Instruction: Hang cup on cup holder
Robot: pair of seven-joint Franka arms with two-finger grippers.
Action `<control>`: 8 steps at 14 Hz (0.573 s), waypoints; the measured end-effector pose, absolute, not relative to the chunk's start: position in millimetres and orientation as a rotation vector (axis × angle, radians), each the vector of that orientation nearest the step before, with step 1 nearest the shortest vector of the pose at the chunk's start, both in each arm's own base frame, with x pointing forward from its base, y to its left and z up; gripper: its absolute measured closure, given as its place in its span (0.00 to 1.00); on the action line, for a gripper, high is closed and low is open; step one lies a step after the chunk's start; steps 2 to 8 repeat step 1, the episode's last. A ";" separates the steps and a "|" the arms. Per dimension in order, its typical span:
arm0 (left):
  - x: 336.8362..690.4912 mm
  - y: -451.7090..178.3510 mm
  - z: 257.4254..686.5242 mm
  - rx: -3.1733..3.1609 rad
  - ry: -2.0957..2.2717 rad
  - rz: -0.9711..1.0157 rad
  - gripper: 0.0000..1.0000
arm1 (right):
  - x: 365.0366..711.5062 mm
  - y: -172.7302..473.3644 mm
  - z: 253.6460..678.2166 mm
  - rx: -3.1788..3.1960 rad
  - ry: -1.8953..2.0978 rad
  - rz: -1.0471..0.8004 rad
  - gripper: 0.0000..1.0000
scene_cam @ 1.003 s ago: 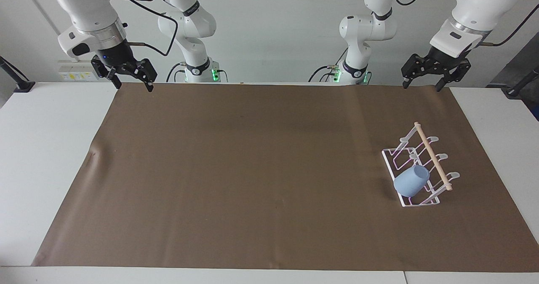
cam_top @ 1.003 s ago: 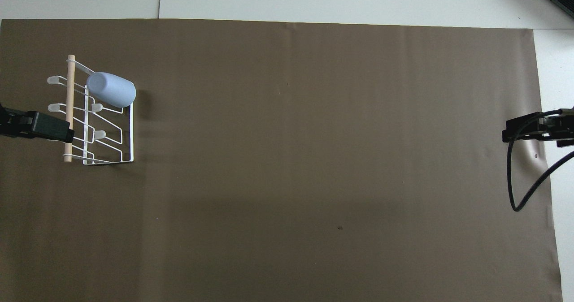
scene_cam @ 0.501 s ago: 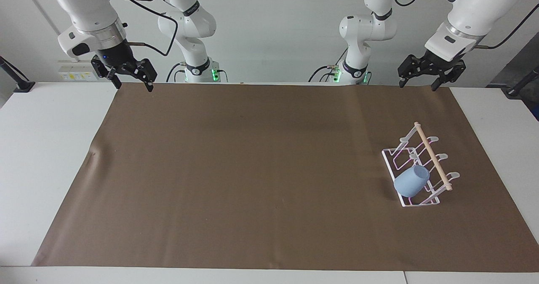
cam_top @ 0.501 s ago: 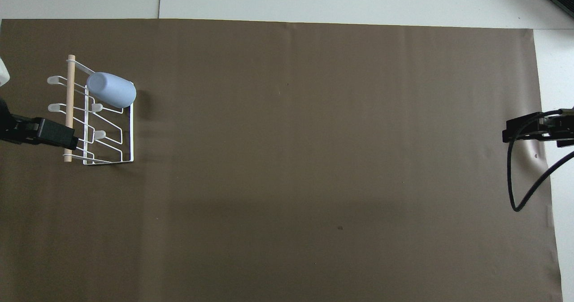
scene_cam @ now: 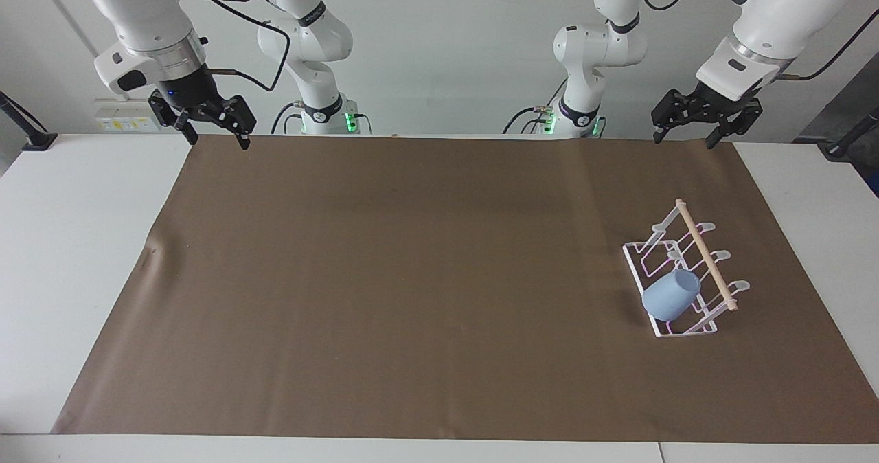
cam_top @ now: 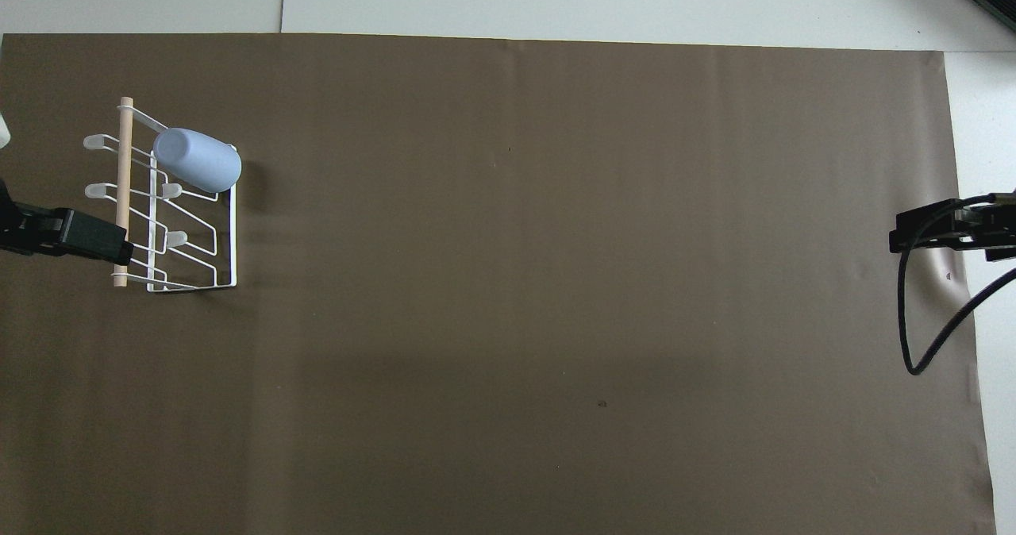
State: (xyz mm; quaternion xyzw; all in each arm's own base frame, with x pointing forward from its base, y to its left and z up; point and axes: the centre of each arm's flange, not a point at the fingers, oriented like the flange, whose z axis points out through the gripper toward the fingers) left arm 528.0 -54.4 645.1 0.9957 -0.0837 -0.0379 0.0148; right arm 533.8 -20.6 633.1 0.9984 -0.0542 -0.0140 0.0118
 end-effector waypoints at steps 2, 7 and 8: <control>527.9 -54.8 645.1 3.099 -0.262 -0.118 0.00 | 533.7 -20.6 633.1 3.113 -0.169 -0.044 0.00; 527.9 -54.8 645.1 3.099 -0.262 -0.118 0.00 | 533.7 -20.6 633.1 3.113 -0.169 -0.044 0.00; 527.9 -54.8 645.1 3.099 -0.262 -0.118 0.00 | 533.7 -20.6 633.1 3.113 -0.169 -0.044 0.00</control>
